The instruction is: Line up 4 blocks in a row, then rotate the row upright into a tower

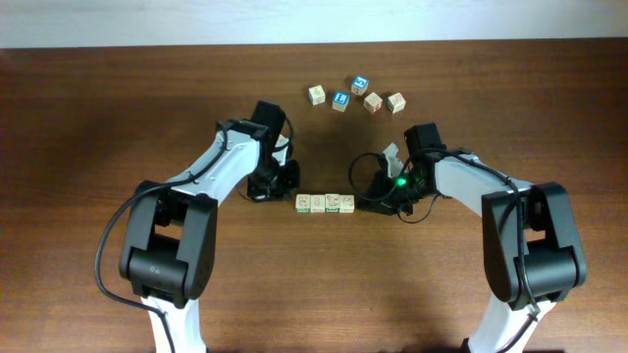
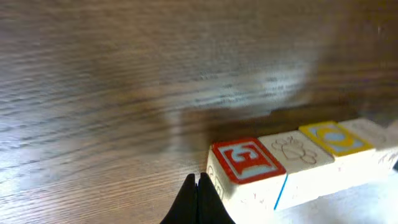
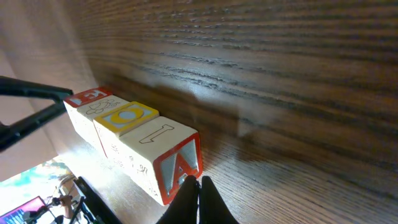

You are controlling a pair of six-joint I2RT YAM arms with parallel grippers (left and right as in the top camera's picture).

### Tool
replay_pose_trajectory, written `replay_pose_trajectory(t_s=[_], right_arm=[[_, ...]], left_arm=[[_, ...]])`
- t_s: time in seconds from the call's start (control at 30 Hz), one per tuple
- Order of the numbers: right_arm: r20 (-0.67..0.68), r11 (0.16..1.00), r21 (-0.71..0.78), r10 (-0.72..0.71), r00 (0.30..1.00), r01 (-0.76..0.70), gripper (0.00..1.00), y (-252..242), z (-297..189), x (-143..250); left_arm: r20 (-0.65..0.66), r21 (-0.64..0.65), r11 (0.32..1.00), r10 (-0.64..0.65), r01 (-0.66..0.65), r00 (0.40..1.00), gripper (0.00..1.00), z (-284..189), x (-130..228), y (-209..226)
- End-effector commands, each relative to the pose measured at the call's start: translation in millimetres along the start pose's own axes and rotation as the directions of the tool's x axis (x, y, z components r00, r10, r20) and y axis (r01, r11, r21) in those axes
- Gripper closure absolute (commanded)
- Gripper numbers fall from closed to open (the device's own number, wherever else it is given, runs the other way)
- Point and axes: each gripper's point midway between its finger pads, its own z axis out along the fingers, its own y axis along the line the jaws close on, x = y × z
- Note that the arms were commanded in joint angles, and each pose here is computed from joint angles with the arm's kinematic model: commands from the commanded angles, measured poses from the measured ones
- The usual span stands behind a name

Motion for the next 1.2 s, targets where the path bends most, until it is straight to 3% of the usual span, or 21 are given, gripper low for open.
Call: replay_pose_trajectory(t_s=[0.0,0.17,0.37,0.63,0.9,1.17], right_arm=[[-0.003,1.0,0.01,0.0,1.0,0.0,0.95,-2,3,2],[-0.005,1.0,0.01,-0.008,1.0,0.008,0.95,0,4,3],[-0.005,1.0,0.013,-0.008,1.0,0.008,0.95,-1,4,3],[-0.005,1.0,0.014,-0.008,1.0,0.008,0.95,-1,4,3],[-0.006,1.0,0.017,0.01,1.0,-0.01,0.95,-1,4,3],[-0.048,0.998,-0.066,-0.016,0.999,0.013,0.96,21,10,12]], left_arm=[[-0.017,0.062,0.993,0.103,-0.102,0.994,1.0,5,4,-9],[-0.007,0.084,0.988,0.133,-0.132,0.991,1.0,5,2,-13],[-0.024,0.017,0.997,0.081,-0.081,0.996,1.0,10,7,1],[-0.041,0.1,0.992,0.086,-0.081,0.995,1.0,9,11,-13],[-0.05,0.099,0.992,0.09,-0.084,0.995,1.0,9,14,-12],[-0.059,0.097,0.992,0.086,-0.08,0.994,1.0,9,16,-12]])
